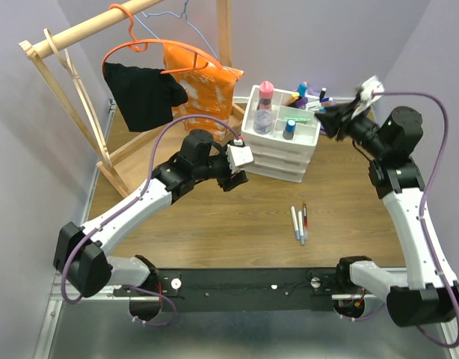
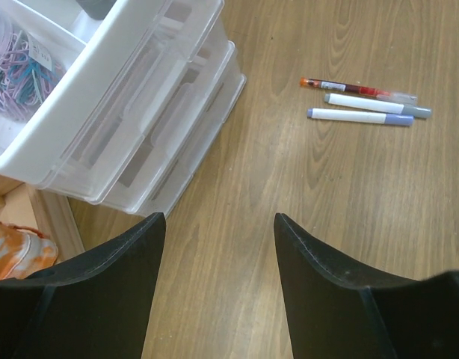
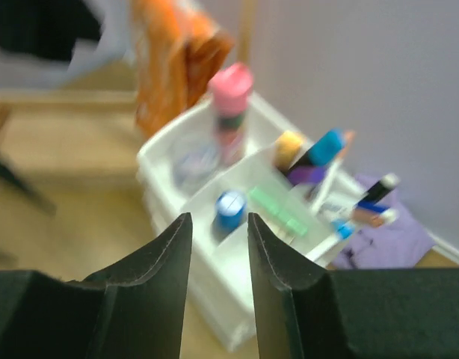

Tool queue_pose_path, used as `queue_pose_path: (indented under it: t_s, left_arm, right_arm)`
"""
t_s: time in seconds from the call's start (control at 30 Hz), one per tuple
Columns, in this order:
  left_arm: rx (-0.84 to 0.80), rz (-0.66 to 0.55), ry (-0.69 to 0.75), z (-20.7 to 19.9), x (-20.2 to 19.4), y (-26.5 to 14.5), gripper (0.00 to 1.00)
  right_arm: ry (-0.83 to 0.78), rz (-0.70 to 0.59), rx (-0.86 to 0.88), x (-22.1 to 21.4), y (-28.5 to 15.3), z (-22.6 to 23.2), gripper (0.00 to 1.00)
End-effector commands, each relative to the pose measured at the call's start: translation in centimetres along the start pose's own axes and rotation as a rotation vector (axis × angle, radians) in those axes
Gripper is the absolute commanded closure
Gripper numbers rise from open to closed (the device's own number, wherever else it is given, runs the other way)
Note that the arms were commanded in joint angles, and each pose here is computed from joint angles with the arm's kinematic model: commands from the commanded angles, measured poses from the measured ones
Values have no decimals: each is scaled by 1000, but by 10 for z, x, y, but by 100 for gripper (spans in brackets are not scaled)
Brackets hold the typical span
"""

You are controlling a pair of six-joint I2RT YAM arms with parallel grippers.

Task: Sort the stationery into containers
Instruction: Pick up the pen from the center of the board.

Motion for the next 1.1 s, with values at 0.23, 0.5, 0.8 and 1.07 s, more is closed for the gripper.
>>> queue_pose_path:
  t_s: [0.23, 0.5, 0.8, 1.07]
  left_arm:
    - [-28, 44, 50, -29, -16, -34, 31]
    - [6, 55, 49, -34, -26, -47, 31]
    - [82, 43, 24, -25, -31, -66, 31]
    - [130, 30, -28, -15, -39, -74, 31]
  right_arm:
    - [-501, 667, 758, -142, -93, 47, 57]
    - [-994, 746, 1128, -196, -73, 61, 58]
    - [-1121, 817, 1427, -249, -83, 73, 64]
    - [-1126, 865, 1527, -265, -84, 70, 68]
Point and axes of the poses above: each gripper's point midway between its finger pads, its own y axis out along the fingers, its own z axis along the line the jaws close on, x = y × z, the point moved 8 cm from there along -y, back along the fingers, and after that the axes turned 3 degrees about y, right-handed, at the moved point
